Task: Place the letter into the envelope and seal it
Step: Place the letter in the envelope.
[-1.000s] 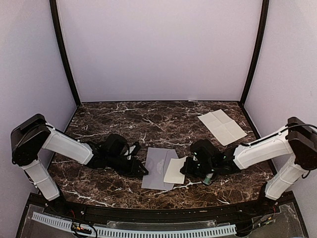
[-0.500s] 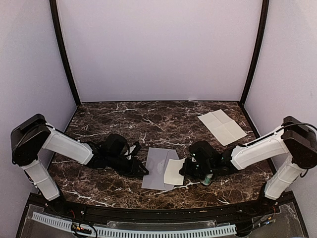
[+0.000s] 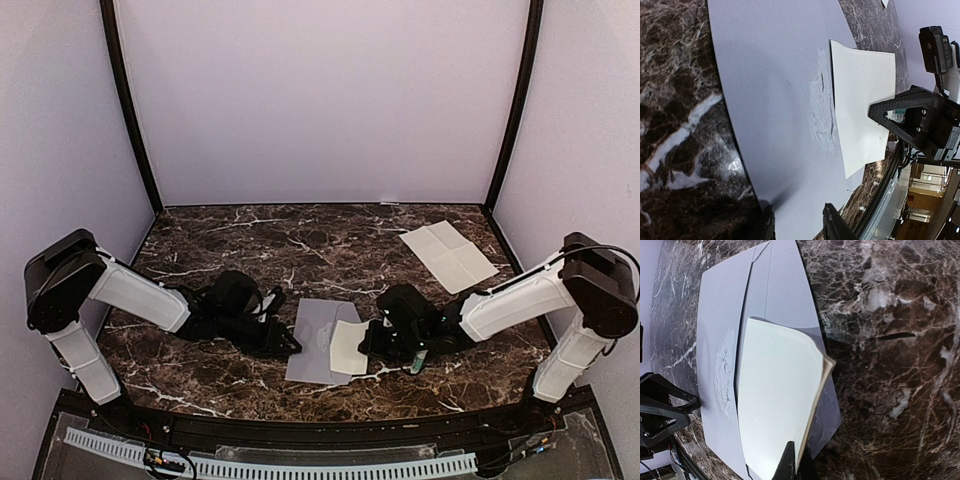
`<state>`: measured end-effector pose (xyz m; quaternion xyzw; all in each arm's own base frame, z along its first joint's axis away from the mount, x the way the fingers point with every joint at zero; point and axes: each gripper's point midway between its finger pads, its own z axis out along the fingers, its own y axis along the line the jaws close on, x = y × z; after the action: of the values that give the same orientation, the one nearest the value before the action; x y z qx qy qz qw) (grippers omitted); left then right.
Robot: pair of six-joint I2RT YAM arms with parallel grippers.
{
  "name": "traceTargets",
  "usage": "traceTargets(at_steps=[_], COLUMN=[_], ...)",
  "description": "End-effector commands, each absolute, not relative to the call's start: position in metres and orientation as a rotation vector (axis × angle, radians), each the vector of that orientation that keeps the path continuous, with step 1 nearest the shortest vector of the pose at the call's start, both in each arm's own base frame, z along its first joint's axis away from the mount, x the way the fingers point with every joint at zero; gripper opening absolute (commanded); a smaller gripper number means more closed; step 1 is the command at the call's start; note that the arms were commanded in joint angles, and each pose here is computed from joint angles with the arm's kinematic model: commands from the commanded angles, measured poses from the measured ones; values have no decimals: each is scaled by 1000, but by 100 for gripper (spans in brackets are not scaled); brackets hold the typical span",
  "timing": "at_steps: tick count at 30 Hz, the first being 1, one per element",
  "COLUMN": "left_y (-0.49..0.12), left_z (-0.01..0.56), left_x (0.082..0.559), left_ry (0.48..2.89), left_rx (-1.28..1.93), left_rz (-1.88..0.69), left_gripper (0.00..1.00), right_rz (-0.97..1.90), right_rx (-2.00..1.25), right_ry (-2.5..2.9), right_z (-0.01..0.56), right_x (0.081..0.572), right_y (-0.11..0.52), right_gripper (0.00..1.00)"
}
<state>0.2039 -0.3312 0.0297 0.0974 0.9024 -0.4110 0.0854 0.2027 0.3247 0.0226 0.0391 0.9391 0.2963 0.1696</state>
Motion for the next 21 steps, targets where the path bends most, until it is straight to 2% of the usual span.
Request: traceTargets(at_steps=[1, 21], left_y=[-332, -336], left_z=[29, 27], left_x=[204, 203], left_ry=[2689, 2688], left_rx=[299, 301], left_rz=[-1239, -1262], left_gripper=[33, 33], right_rz=[877, 909], right_rx=[95, 28], right_ry=[2638, 2623], right_z=[30, 33], right_x=[212, 220], right_y=[337, 357], right_gripper=[0, 0])
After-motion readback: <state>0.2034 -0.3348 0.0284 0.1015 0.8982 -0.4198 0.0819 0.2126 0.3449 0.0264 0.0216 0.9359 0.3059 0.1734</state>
